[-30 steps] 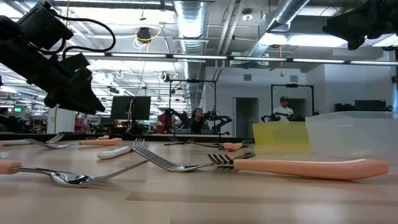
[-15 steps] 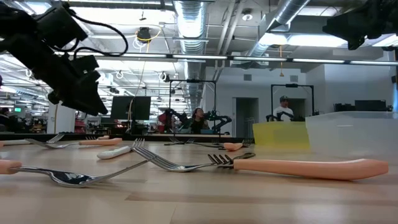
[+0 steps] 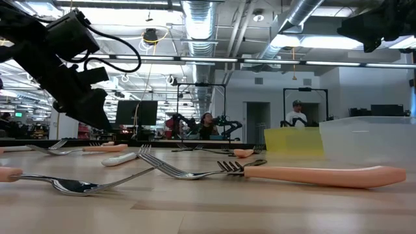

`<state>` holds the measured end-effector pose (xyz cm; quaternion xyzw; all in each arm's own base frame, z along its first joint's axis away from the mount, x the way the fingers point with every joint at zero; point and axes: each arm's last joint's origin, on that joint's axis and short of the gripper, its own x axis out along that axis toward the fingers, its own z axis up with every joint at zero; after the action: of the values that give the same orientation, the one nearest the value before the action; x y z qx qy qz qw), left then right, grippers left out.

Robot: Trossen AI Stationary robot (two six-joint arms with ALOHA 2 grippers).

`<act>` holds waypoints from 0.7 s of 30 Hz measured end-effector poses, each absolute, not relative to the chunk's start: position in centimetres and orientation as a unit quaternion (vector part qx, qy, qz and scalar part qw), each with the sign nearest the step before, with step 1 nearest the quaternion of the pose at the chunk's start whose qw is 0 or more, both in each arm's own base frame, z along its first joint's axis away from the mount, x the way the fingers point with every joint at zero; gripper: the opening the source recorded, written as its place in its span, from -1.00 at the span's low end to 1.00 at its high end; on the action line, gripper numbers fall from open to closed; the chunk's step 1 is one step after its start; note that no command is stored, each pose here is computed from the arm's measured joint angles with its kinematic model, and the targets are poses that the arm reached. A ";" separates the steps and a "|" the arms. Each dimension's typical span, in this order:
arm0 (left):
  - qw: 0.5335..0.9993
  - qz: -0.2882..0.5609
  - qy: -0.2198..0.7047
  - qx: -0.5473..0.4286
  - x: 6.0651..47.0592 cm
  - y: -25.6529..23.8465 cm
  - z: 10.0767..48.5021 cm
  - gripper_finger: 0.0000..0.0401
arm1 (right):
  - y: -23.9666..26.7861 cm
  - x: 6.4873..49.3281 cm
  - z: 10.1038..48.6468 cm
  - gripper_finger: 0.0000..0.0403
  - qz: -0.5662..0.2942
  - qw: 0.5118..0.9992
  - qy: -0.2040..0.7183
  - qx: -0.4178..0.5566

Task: Sort silverware by color (type)
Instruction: Put the orange fork into the yellow bin

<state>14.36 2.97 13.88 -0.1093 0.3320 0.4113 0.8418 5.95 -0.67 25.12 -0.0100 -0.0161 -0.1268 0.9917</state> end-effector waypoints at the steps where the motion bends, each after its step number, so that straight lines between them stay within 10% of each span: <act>1: 0.843 0.414 0.327 -0.108 14.4 2.9 13.9 0.21 | -0.7 6.0 25.1 -0.23 -0.127 0.992 -0.015 -0.010; 21: 0.843 0.423 0.310 -0.120 15.4 0.9 12.6 0.21 | -0.7 6.0 25.1 -0.23 -0.127 0.992 -0.014 -0.005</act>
<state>15.41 0.90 12.62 -0.1198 0.3104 0.4227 0.8430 5.96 -0.67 25.07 -0.0053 -0.0137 -0.1269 0.9918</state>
